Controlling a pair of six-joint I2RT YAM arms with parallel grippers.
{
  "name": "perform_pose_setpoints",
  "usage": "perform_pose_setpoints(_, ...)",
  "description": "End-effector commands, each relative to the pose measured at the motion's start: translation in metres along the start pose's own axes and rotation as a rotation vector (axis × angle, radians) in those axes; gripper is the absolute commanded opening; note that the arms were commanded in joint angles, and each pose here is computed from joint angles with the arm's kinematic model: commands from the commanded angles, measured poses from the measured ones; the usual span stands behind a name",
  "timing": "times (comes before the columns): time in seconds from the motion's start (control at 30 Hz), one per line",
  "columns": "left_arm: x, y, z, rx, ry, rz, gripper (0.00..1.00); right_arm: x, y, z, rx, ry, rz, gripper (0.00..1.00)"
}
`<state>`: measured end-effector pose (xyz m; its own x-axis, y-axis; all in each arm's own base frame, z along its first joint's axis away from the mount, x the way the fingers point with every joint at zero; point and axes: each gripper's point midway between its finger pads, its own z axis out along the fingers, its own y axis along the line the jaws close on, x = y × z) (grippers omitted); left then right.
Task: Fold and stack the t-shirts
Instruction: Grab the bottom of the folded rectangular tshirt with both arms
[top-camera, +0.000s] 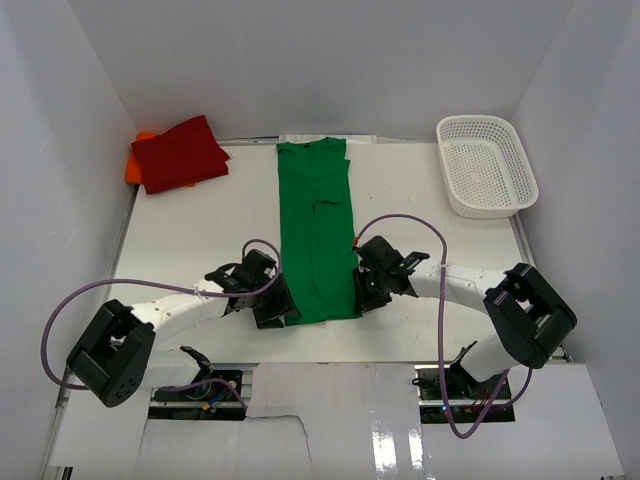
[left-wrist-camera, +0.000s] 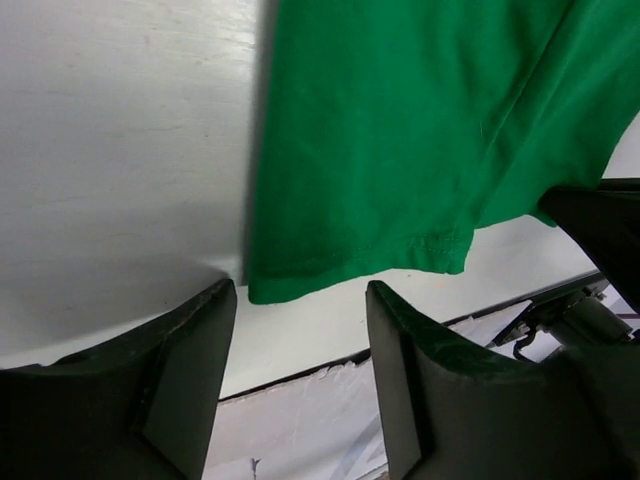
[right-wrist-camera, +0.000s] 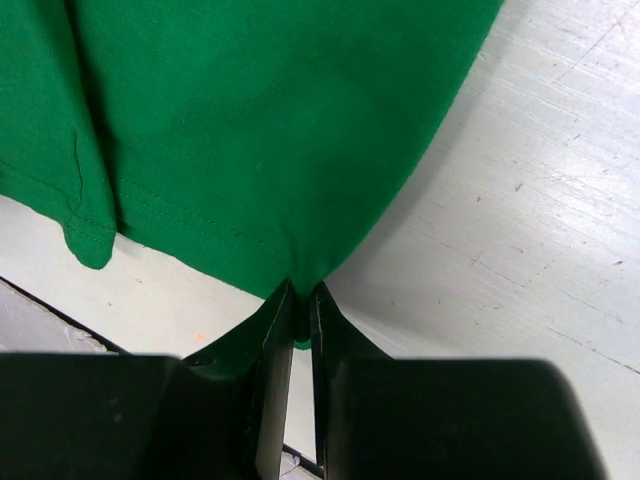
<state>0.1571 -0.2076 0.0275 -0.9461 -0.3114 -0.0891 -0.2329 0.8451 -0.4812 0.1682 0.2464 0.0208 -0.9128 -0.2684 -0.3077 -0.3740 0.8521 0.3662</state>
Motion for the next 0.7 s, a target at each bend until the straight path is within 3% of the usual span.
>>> perform_pose_setpoints(0.0, 0.002, 0.017, 0.011, -0.067, -0.02, -0.006, 0.65, -0.007, 0.008, -0.004, -0.026, -0.025, -0.013, 0.15)
perform_pose_setpoints(0.03, 0.001, 0.018, 0.011, -0.072, -0.025, -0.006, 0.54, -0.007, 0.008, -0.005, -0.027, -0.028, -0.014, 0.15)
perform_pose_setpoints(0.23, 0.002, 0.028, 0.014, -0.105, -0.03, -0.021, 0.22, -0.007, 0.009, -0.01, -0.033, -0.036, -0.015, 0.13)
perform_pose_setpoints(0.33, 0.003, 0.029, 0.015, -0.11, -0.027, -0.025, 0.12, -0.005, 0.012, -0.012, -0.046, -0.032, -0.015, 0.11)
perform_pose_setpoints(0.37, 0.004, 0.028, 0.015, -0.104, -0.023, -0.026, 0.03, -0.006, 0.013, -0.015, -0.051, -0.038, -0.017, 0.09)
perform_pose_setpoints(0.53, 0.002, 0.005, 0.001, -0.023, -0.012, 0.021, 0.0, -0.01, 0.023, -0.032, -0.067, -0.052, -0.042, 0.08)
perform_pose_setpoints(0.67, -0.026, -0.039, -0.038, 0.014, -0.08, 0.068, 0.0, -0.033, 0.035, -0.053, -0.067, -0.106, -0.079, 0.08)
